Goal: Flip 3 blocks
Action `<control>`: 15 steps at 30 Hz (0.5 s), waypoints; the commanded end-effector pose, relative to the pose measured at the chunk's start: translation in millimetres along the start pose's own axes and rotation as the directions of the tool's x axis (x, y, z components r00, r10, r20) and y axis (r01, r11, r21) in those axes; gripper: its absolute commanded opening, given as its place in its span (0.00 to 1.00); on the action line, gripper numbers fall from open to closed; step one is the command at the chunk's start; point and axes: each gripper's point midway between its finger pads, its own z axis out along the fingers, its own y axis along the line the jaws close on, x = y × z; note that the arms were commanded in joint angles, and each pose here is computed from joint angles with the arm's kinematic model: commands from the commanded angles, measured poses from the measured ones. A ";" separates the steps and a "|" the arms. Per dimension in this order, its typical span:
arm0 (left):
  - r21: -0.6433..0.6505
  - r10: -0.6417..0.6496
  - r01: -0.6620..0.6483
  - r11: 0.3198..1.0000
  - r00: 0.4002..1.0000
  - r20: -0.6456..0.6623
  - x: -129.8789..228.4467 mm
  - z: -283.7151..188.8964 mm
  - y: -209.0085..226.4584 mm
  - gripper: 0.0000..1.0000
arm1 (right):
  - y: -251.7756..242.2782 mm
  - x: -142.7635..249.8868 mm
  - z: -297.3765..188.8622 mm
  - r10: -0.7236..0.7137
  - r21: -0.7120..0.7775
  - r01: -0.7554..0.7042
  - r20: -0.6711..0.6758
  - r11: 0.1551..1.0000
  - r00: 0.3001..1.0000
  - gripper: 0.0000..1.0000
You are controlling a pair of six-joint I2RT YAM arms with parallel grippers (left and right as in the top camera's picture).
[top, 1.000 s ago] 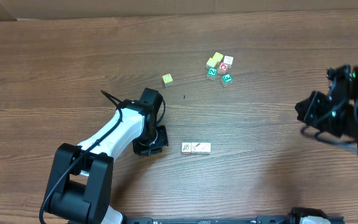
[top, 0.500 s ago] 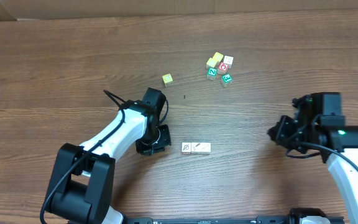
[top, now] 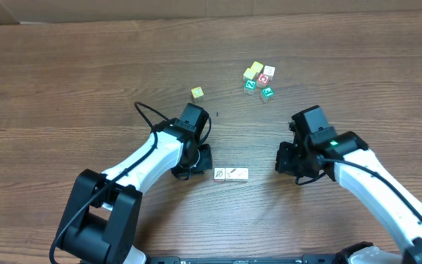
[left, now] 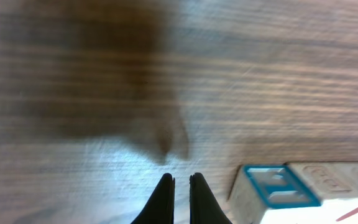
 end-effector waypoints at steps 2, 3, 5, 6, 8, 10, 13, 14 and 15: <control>-0.018 0.051 -0.050 0.999 0.998 0.041 -6.7 4.3 -1.8 0.04 | -5.7 4.9 23.1 0.106 0.055 -0.103 -0.045 0.993 0.993 0.04; -0.017 0.051 -0.051 0.999 0.998 0.042 -6.9 4.3 -1.9 0.05 | -6.3 6.2 27.6 0.105 0.063 -0.102 -0.057 0.993 0.993 0.04; -0.017 0.050 -0.049 0.999 0.998 0.041 -6.8 4.3 -2.0 0.04 | -7.3 9.3 33.1 0.103 0.075 -0.098 -0.074 0.992 0.992 0.04; -0.016 0.047 -0.047 0.999 0.998 0.041 -6.6 4.3 -2.1 0.04 | -8.0 11.4 35.5 0.103 0.082 -0.096 -0.084 0.992 0.991 0.04; -0.018 0.044 -0.043 0.999 0.998 0.033 -4.0 4.7 -2.7 0.04 | -7.6 14.3 38.5 0.100 0.087 -0.091 -0.098 0.992 0.990 0.04; -0.024 0.051 -0.050 0.998 0.998 0.024 -0.6 5.2 -3.4 0.04 | -3.6 14.2 40.0 0.090 0.073 -0.083 -0.098 0.994 0.991 0.04; -0.036 0.060 -0.060 0.998 0.998 0.001 6.5 6.6 -3.3 0.04 | 2.0 10.1 41.3 0.073 0.055 -0.068 -0.079 0.996 0.994 0.04; -0.040 0.061 -0.061 0.997 0.998 -0.007 8.9 7.3 -3.2 0.04 | 3.0 7.9 41.7 0.067 0.054 -0.063 -0.068 0.997 0.995 0.04; -0.043 0.064 -0.065 0.997 0.998 -0.012 10.9 7.8 -3.2 0.04 | 4.5 6.3 42.1 0.061 0.051 -0.058 -0.060 0.997 0.996 0.04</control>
